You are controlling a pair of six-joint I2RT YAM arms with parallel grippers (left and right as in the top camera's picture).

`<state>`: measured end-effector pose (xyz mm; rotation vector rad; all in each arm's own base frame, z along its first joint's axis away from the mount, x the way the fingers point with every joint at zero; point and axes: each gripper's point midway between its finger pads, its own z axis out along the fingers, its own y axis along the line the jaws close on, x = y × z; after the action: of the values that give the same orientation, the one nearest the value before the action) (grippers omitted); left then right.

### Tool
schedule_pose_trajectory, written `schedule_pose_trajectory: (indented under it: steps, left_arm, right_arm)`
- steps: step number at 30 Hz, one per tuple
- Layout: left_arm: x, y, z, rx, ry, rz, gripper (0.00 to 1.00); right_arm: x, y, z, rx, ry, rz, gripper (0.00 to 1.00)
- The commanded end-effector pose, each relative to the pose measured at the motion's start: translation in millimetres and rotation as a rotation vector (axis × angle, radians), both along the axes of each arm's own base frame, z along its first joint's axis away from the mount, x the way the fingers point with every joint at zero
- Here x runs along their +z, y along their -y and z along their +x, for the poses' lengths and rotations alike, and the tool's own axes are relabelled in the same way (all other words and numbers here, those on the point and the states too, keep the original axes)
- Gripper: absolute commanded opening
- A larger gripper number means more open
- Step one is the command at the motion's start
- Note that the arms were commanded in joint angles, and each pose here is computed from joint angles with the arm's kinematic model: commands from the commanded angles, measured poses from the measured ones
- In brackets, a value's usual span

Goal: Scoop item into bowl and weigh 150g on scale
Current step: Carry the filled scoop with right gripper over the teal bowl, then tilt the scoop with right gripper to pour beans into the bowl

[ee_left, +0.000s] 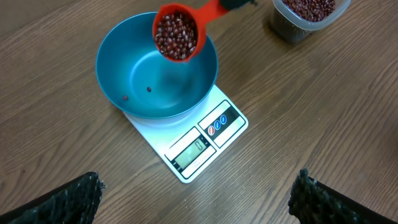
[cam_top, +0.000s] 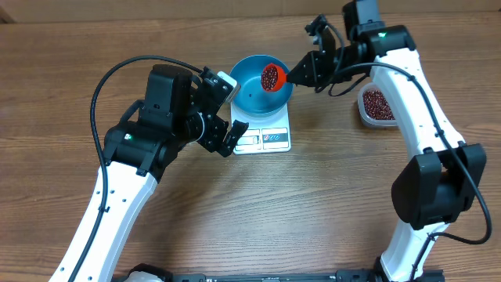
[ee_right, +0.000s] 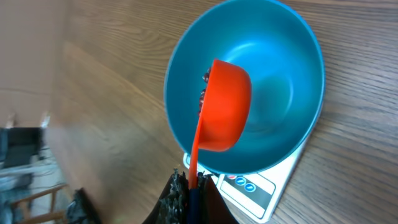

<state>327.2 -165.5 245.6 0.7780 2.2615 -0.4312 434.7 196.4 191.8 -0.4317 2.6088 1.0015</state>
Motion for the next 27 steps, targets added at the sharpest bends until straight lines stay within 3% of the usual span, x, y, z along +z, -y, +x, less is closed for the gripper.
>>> schedule_pose_trajectory:
  steps: [1,16,19,27]
  left_arm:
    - [10.1,2.1,-1.2,-0.025,0.032,-0.006,1.0]
    - [10.1,2.1,-1.2,-0.025,0.032,-0.006,1.0]
    - [10.1,2.1,-1.2,-0.025,0.033,-0.006,1.0]
    - [10.1,2.1,-1.2,-0.025,0.032,-0.006,1.0]
  right_arm:
    - [5.3,-2.0,9.0,-0.037,0.037,-0.054,0.04]
    - [26.1,-19.2,13.1,0.015,0.149,-0.083,0.04]
    - [24.1,-15.1,16.4,-0.044,0.12,-0.097,0.04]
    - [17.7,-14.8,6.6,0.023,0.13,-0.142,0.04]
